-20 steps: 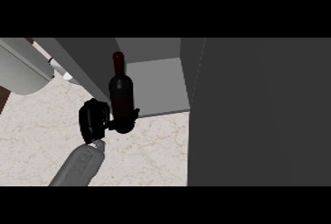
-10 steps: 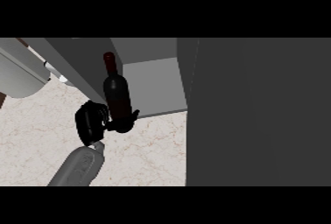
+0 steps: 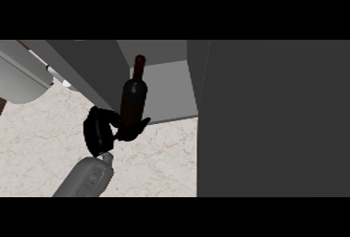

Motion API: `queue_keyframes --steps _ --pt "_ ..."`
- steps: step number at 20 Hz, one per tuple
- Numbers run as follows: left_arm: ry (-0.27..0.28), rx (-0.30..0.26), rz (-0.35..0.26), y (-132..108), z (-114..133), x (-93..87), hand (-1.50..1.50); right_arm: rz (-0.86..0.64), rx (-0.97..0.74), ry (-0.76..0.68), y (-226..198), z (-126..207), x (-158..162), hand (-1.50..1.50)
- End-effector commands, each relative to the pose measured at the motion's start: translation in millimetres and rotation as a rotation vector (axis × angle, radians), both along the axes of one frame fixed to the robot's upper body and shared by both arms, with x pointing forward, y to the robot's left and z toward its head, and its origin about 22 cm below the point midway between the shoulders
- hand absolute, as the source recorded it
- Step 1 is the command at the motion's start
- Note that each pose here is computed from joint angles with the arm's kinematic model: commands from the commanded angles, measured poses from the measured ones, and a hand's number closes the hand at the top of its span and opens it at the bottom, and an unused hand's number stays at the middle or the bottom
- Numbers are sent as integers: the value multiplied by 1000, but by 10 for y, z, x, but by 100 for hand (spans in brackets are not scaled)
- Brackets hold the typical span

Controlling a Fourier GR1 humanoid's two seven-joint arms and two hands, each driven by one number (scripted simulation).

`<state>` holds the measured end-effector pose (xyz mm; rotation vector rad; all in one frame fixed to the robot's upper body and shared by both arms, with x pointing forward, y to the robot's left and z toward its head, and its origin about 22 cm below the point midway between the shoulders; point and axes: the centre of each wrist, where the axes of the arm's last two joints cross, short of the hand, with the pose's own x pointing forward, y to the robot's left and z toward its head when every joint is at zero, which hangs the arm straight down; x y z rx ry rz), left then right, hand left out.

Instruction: Pick up the wine, place it into the cabinet and close the cabinet

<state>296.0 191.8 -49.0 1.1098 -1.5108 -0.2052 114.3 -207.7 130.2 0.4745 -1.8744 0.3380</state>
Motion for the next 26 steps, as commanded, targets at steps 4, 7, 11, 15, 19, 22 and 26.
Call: queue_keyframes --steps 4,7,11,15,19,22,26 --pt "106 -8 -109 -524 285 465 -150 21 50 3 -20 6 -11 -150" --pt "76 -58 -131 -650 460 529 -150 23 47 9 -2 28 -18 -150" --pt "41 -108 -165 -777 519 480 -150 27 41 27 -3 20 -54 -150" --pt "-15 -175 -183 -913 628 465 -150 18 52 17 18 36 -49 -150" --pt "-52 -226 -192 -976 652 416 -150 9 37 14 -30 33 -66 -150" --pt "-94 -264 -189 -988 747 445 -150 26 49 6 26 43 -52 -150" --pt "-139 -332 -186 -1003 822 416 -150 8 60 15 11 34 -65 -150"
